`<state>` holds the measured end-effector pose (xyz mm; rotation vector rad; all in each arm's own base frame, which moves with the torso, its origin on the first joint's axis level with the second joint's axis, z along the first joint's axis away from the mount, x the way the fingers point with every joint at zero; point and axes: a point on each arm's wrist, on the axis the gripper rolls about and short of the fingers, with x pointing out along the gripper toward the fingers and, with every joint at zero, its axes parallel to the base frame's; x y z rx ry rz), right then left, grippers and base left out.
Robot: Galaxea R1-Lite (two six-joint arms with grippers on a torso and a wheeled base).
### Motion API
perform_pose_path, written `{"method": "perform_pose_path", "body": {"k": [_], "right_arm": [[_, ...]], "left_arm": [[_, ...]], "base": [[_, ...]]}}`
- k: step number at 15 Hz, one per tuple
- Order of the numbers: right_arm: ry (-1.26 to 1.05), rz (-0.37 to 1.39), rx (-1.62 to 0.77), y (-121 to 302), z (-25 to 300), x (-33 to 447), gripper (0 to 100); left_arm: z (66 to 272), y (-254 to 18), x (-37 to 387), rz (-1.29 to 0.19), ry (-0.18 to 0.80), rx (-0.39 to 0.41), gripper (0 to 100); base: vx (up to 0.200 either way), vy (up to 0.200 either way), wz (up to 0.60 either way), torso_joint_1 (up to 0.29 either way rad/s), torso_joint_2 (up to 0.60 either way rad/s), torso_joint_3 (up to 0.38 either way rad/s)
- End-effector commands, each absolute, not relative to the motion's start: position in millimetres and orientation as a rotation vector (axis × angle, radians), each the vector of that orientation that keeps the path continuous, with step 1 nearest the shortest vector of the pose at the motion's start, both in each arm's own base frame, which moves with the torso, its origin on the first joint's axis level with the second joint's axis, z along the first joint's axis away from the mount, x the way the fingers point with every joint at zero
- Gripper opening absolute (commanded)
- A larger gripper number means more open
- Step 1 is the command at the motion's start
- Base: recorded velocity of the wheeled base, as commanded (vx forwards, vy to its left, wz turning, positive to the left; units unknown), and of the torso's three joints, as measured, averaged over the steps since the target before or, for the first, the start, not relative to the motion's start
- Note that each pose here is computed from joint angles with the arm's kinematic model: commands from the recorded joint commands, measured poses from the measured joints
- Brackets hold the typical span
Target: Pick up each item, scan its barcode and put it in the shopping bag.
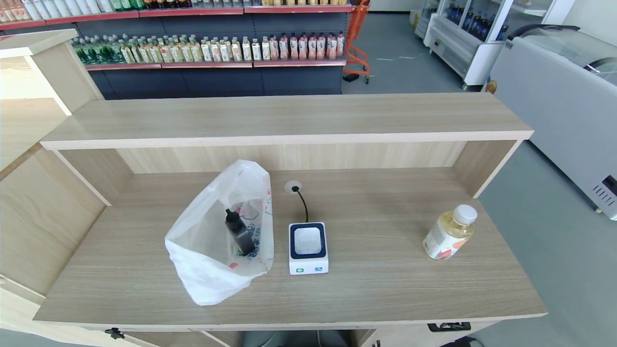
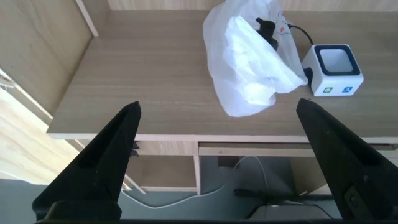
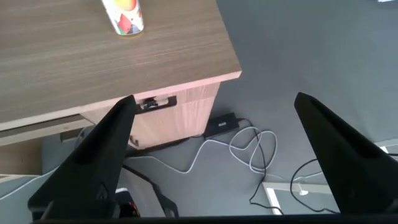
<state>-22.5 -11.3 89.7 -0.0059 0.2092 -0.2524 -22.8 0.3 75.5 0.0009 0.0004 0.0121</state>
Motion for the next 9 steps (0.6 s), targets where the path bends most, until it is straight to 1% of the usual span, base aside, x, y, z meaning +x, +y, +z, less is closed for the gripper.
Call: {"method": "perform_pose_path", "body": {"k": [1,4,8,9], "right_arm": [[0.210,-0.251,-0.006,-11.3,89.7,-22.5,100],[0.211,-0.242,-0.005,-11.1,89.7,-22.3,100],[0.217,-0.229,-0.005,-10.7,89.8,-21.8,100],[0.217,-0.229,-0.005,-10.7,89.8,-21.8,100]], "left_arm": [[75.5,0.4,-22.8,0.014,0.000,0.000,100],[75.5,0.3,-22.8,0.012,0.000,0.000,100],[75.5,0.3,-22.8,0.012,0.000,0.000,100],[75.5,0.3,-22.8,0.012,0.000,0.003,100]], "base": [[0.000,-0.200,0.00,0.002,0.00,0.002],[0.000,-0.200,0.00,0.001,0.00,0.006],[0.000,0.000,0.00,0.000,0.00,0.000],[0.000,-0.200,0.00,0.002,0.00,0.002]]}}
